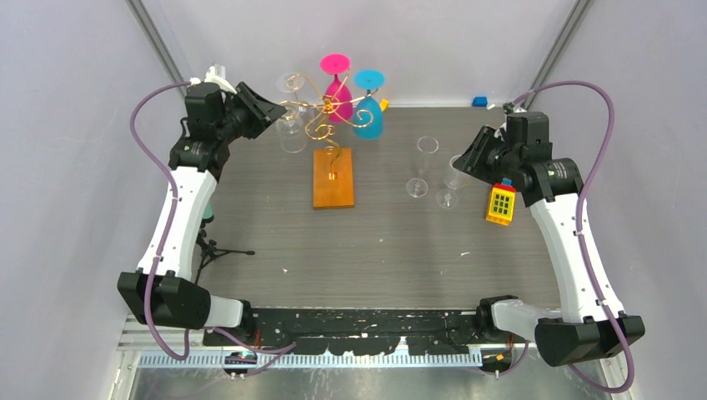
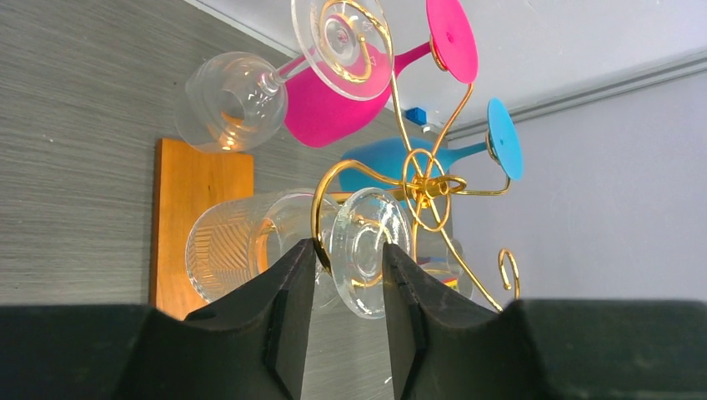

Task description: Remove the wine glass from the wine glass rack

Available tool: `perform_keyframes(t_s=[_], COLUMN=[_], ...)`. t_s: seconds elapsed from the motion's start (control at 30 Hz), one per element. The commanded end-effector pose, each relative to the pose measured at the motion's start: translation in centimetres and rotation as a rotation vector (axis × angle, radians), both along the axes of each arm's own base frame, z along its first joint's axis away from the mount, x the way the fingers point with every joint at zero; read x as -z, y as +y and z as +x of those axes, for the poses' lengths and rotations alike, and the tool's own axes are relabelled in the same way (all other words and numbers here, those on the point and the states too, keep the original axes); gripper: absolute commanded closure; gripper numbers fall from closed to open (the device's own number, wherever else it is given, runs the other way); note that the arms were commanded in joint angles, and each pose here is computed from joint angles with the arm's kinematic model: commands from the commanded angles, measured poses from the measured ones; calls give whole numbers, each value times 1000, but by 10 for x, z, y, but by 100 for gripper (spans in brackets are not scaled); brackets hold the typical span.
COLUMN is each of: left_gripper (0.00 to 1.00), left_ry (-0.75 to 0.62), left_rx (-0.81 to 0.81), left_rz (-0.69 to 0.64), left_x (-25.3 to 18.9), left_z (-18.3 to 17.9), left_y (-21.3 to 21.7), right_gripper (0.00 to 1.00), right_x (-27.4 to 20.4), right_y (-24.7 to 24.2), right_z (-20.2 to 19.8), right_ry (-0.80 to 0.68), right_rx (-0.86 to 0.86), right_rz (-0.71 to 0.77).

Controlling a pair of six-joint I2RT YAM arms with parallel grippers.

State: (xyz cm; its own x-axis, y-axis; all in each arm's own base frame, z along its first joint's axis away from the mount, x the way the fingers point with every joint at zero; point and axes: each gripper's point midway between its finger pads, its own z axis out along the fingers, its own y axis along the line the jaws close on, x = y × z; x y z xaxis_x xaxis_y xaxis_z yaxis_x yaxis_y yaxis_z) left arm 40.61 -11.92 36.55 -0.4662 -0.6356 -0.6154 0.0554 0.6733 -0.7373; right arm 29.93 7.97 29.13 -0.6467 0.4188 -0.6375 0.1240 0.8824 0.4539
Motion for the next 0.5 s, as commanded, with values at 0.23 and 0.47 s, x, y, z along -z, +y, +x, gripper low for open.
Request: perform_keyframes(t_s=[0.23,0.47], left_gripper=[66,63], left_ry=[-105,-125], left_rx=[17,-20], left_rz=[-1,68], left_x=[-33,-36], left_z=[-13,-17], left_y=[0,11], right_gripper=[59,59], right_x=[-14,-11], right_y=[0,1], right_z=[1,2], right_ry=[-64,-61], right_rx=[1,1], right_rz=[17,23])
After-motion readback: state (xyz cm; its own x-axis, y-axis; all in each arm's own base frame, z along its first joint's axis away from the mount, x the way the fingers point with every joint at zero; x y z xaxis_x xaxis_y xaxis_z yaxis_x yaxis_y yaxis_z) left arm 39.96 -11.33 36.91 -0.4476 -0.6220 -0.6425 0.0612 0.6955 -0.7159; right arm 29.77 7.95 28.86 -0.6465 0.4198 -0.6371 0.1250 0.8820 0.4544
